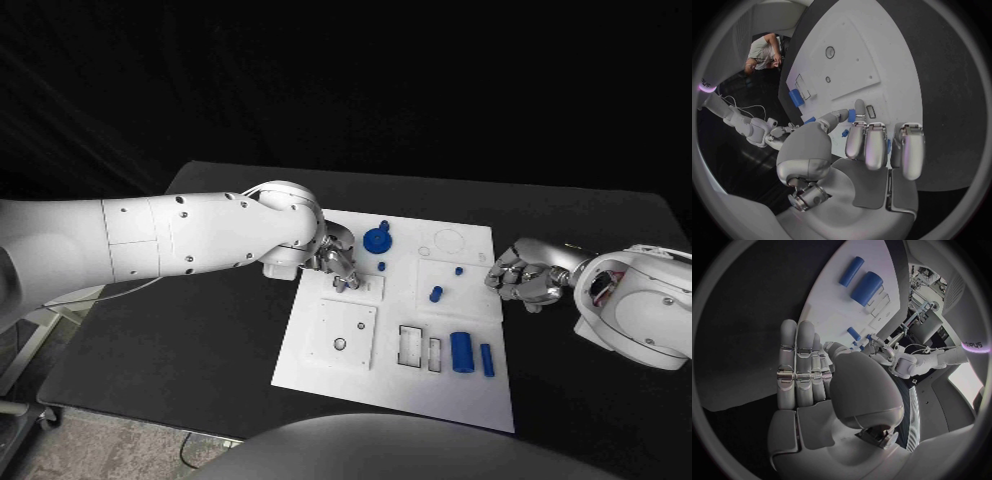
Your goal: Assemble the parts on the task board
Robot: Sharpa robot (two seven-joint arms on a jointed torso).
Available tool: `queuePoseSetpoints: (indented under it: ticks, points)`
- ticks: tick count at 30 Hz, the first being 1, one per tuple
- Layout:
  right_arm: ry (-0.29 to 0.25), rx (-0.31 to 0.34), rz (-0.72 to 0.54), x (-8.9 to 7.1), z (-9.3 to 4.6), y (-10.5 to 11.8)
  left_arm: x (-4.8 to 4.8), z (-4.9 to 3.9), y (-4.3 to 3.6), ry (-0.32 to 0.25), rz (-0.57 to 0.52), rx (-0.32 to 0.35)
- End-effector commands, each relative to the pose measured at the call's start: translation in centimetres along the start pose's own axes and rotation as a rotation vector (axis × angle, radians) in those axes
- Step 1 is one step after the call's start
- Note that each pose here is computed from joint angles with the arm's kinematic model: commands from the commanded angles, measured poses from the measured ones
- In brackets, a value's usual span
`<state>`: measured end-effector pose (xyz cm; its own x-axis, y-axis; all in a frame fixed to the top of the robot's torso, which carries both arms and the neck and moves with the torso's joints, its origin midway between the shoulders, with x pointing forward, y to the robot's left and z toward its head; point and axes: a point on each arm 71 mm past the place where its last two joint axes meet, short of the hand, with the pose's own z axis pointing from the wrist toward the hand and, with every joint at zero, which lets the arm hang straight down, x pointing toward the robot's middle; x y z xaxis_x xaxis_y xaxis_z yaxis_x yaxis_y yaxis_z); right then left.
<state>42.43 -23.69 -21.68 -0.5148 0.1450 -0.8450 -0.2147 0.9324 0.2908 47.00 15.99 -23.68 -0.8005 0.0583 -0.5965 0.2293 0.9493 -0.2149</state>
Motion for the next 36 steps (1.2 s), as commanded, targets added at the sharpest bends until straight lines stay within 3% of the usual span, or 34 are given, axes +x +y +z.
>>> queuePoseSetpoints:
  ticks: [1,19,36]
  points:
    - [0.013,0.010,-0.009,0.13,0.04,-0.07,0.56,0.08,0.24,0.041,0.033,-0.011]
    - [0.021,0.015,-0.011,0.23,0.04,-0.11,0.33,0.20,-0.17,0.009,0.028,-0.003]
    - [0.026,0.020,-0.011,0.39,0.05,-0.24,0.32,0.15,-0.07,0.003,0.022,0.000]
